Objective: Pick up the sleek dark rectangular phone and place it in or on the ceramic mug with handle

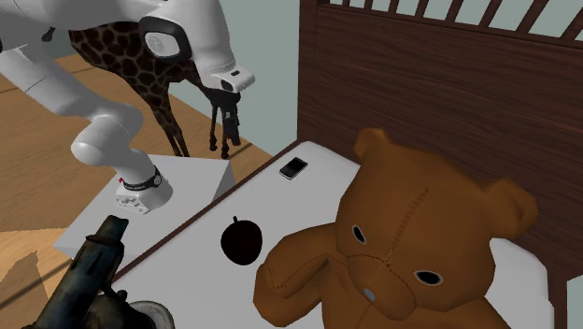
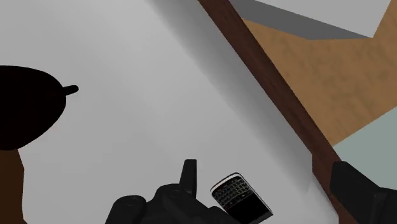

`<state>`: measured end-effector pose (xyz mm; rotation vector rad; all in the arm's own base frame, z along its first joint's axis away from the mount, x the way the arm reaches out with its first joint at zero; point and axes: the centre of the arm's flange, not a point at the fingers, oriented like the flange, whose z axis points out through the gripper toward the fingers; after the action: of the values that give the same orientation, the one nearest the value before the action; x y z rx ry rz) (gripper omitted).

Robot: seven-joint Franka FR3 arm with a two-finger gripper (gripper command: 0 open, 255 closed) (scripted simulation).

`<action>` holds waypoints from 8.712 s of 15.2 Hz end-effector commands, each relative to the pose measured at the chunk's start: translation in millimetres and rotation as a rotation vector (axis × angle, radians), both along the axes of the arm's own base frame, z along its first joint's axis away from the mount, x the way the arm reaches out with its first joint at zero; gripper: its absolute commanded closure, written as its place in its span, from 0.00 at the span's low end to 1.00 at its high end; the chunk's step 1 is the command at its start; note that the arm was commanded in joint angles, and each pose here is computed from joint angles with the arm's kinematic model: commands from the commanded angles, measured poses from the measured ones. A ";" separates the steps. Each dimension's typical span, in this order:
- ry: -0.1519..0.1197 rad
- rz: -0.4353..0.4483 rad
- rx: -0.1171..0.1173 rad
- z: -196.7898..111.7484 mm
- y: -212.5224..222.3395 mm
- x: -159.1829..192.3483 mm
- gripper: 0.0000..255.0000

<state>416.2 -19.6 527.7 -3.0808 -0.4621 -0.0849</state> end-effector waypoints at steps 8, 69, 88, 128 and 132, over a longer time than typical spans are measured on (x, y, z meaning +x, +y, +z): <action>0.021 0.231 -0.015 -83.6 19.2 83.9 0.00; 0.039 0.423 -0.027 -47.9 49.1 150.0 1.00; 0.039 0.423 -0.027 -18.9 -127.1 94.2 1.00; 0.039 0.423 -0.027 -92.7 -276.2 47.0 0.00; 0.039 0.423 -0.027 -42.7 -277.0 47.0 0.00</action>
<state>463.2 -296.6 472.0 -2.9266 -1.1030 -0.0101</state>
